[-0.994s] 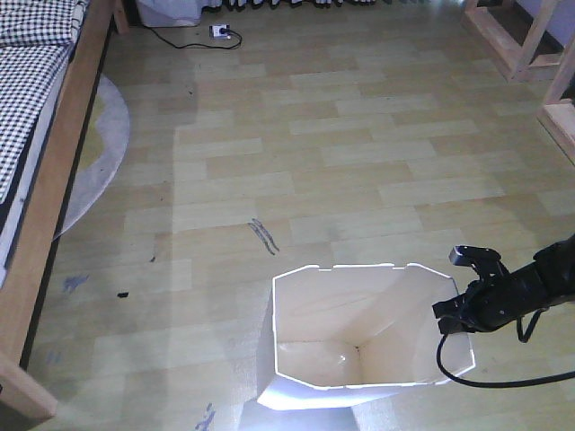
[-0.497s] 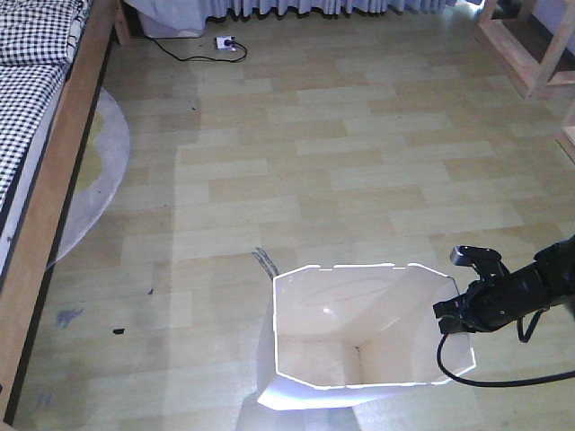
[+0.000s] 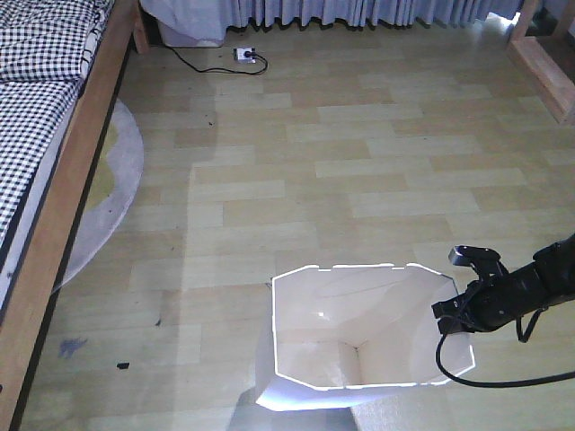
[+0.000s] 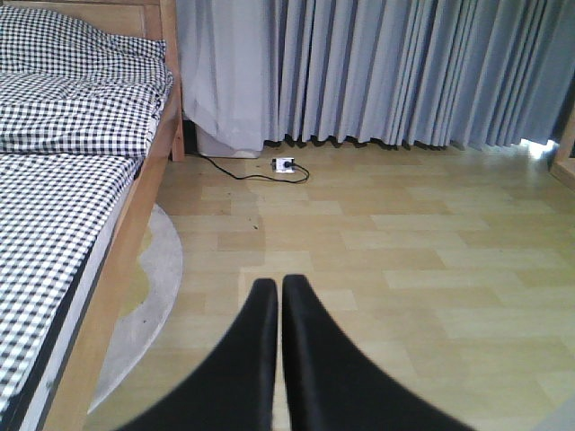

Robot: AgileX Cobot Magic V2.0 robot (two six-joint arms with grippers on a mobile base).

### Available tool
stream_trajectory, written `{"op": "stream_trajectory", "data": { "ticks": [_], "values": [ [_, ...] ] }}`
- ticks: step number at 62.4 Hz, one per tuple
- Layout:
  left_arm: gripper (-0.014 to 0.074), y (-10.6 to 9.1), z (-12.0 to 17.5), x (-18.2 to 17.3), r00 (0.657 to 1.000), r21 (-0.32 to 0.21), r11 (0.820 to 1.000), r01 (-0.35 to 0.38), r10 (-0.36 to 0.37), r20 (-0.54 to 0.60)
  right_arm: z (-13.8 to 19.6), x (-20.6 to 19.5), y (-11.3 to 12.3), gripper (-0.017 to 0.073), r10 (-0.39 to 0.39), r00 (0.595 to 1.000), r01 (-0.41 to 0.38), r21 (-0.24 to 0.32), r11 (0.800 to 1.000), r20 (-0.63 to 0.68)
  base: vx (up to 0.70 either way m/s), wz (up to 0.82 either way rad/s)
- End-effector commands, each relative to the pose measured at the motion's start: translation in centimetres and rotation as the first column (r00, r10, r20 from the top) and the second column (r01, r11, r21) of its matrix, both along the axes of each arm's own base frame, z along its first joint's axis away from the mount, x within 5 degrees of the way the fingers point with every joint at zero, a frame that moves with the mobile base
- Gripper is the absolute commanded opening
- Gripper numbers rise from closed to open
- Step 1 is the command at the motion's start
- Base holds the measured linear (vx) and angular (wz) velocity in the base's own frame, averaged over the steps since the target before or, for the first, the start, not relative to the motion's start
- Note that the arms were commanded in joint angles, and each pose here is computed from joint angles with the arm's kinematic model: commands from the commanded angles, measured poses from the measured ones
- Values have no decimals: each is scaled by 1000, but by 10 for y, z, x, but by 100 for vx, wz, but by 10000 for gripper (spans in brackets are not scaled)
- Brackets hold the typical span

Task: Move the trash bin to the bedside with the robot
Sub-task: 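Drive forward toward the curtains, dragging the bin with the right gripper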

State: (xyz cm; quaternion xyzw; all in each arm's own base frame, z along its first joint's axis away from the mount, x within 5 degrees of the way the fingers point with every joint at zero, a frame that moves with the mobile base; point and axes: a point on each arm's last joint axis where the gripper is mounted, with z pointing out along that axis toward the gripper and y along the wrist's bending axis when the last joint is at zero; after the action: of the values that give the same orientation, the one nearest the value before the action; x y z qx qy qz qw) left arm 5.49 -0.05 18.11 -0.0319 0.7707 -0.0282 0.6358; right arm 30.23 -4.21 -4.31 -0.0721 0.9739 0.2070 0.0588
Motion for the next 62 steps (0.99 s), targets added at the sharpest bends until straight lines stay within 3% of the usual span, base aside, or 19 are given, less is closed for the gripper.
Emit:
{"op": "stream_trajectory", "data": {
  "ticks": [1,62],
  "values": [
    [-6,0,1,1,998,-10,1000,-3,4,65,33,11,11,-5,-3,998,-7,175,985,56,25,6],
    [-6,0,1,1,998,-10,1000,-3,4,65,33,11,11,-5,-2,998,-7,176,984,55,26,-4]
  ]
}}
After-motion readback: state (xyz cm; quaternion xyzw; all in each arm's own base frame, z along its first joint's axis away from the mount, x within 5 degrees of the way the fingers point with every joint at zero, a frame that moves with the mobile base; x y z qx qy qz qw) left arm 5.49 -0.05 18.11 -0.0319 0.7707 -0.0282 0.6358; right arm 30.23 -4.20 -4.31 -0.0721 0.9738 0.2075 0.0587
